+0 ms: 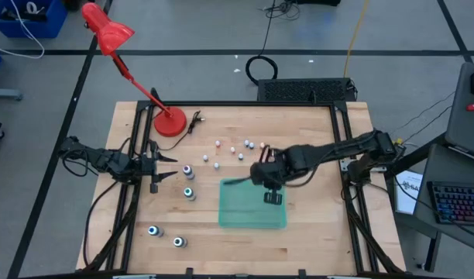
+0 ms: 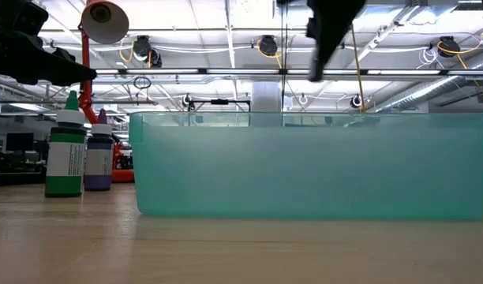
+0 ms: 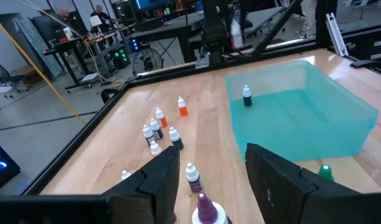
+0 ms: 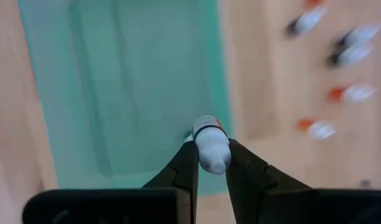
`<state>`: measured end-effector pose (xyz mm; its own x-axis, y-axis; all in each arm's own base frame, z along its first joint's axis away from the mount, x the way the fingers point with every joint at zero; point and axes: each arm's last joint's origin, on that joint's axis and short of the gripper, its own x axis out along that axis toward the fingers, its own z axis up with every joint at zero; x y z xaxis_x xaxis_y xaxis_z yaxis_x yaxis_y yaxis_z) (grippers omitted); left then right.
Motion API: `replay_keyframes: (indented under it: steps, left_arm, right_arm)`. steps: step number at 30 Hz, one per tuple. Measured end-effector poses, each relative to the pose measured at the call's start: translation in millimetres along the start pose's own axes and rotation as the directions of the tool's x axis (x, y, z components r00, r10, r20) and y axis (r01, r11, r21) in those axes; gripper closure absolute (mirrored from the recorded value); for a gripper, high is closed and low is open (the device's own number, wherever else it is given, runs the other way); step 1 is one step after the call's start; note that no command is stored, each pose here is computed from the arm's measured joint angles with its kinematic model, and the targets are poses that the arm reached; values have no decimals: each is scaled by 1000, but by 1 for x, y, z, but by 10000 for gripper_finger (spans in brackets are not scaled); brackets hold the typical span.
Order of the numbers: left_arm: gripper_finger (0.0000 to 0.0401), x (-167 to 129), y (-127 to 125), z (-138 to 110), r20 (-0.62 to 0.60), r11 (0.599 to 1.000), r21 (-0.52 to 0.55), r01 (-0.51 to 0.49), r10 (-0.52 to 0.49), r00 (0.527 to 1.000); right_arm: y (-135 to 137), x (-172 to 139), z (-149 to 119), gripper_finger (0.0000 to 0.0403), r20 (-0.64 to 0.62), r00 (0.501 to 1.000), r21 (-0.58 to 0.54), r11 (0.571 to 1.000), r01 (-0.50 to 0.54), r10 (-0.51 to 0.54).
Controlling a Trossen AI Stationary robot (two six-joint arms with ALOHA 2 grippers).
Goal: Pick & Place food coloring
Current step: Put the small red food coloring bottle into the green bin
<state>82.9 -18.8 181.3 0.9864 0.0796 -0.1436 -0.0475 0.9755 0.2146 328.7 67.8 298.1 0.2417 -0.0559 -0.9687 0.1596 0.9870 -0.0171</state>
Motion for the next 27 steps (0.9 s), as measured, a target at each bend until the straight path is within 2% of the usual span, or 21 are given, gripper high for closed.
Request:
replay_keyframes:
  steps: [4,11,27]
  left_arm:
    - [215,0,0,0,0,1000,0,0,0,1000]
    - [215,0,0,0,0,1000,0,0,0,1000]
    - [215,0,0,0,0,1000,0,0,0,1000]
  right_arm:
    - [15,25,-16,357,-47,998,77,996,-47,51]
    - [35,53,-27,357,-3,989,139,980,-145,147]
    - [40,97,-54,359,-26,989,161,977,-137,143]
